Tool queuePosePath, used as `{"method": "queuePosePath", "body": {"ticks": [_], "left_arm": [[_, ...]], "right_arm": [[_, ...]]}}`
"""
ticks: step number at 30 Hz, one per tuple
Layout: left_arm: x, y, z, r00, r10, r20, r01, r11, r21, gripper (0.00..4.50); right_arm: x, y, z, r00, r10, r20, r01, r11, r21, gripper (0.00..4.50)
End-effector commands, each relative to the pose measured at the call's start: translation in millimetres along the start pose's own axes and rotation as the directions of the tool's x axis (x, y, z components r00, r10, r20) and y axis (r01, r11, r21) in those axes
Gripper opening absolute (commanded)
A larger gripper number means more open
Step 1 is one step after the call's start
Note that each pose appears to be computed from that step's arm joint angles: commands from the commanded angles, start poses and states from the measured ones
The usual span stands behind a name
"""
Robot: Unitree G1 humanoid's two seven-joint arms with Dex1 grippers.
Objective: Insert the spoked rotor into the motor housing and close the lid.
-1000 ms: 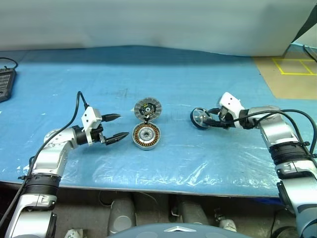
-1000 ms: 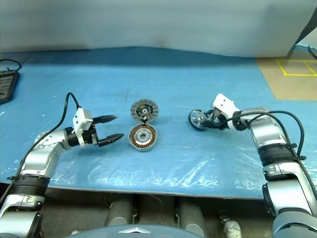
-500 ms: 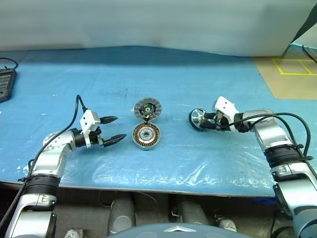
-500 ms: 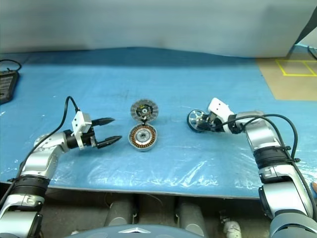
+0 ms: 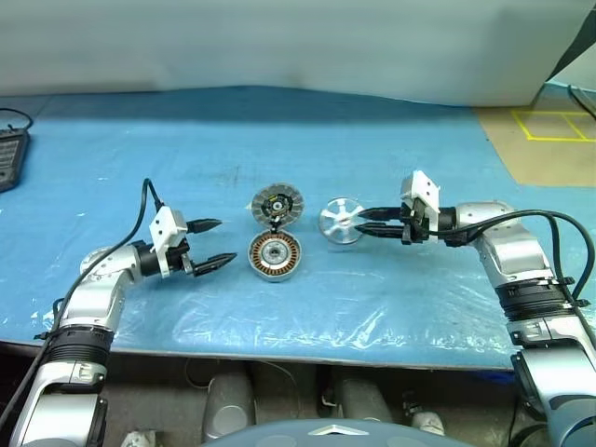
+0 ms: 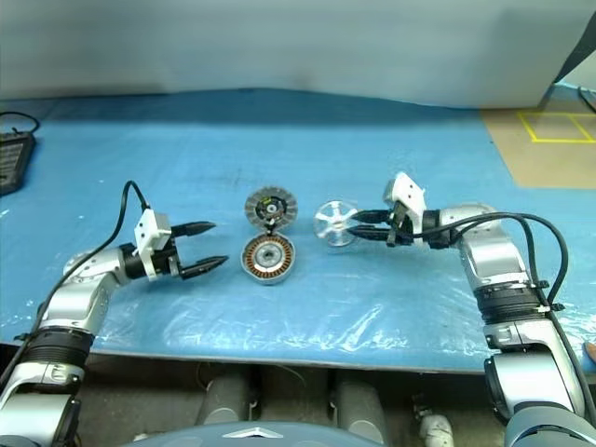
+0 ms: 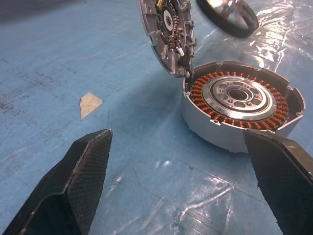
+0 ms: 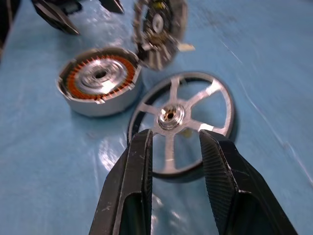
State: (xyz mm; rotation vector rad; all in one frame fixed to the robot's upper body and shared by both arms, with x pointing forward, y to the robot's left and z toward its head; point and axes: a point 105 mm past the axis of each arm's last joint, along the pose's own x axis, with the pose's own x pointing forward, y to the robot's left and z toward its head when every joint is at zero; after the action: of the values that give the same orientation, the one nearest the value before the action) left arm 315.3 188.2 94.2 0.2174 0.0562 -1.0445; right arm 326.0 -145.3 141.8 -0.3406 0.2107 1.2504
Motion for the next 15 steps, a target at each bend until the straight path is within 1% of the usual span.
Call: {"method": "queuePosePath", "body": {"ticks": [1,4,10,13,15], "left_arm": [[-2.5,4.2,8.6,0.999,0.01,0.037,-0.012,0.999,0.03,4.5],[-2.0,4.3,8.0,0.999,0.012,0.038,-0.013,0.999,0.031,4.5],[-4.8,3.5,7.3,0.999,0.023,0.034,-0.024,0.999,0.029,4.5],[-4.9,3.8,6.9,0.999,0.025,0.031,-0.026,0.999,0.028,4.5],[-4.2,3.6,7.0,0.999,0.026,0.032,-0.027,0.999,0.027,4.5]], "right_arm": [[19.9,24.2,12.7,0.99,0.131,0.047,-0.129,0.991,-0.03,1.56],[32.1,28.4,12.7,0.988,0.15,0.037,-0.148,0.988,-0.048,1.56],[30.8,8.0,6.4,0.999,0.048,-0.011,-0.049,0.996,-0.069,1.56],[27.8,-4.0,10.3,1.0,-0.008,-0.011,0.007,0.996,-0.084,1.56],[27.4,-7.6,14.1,1.0,-0.018,-0.005,0.018,0.996,-0.093,1.56]]}}
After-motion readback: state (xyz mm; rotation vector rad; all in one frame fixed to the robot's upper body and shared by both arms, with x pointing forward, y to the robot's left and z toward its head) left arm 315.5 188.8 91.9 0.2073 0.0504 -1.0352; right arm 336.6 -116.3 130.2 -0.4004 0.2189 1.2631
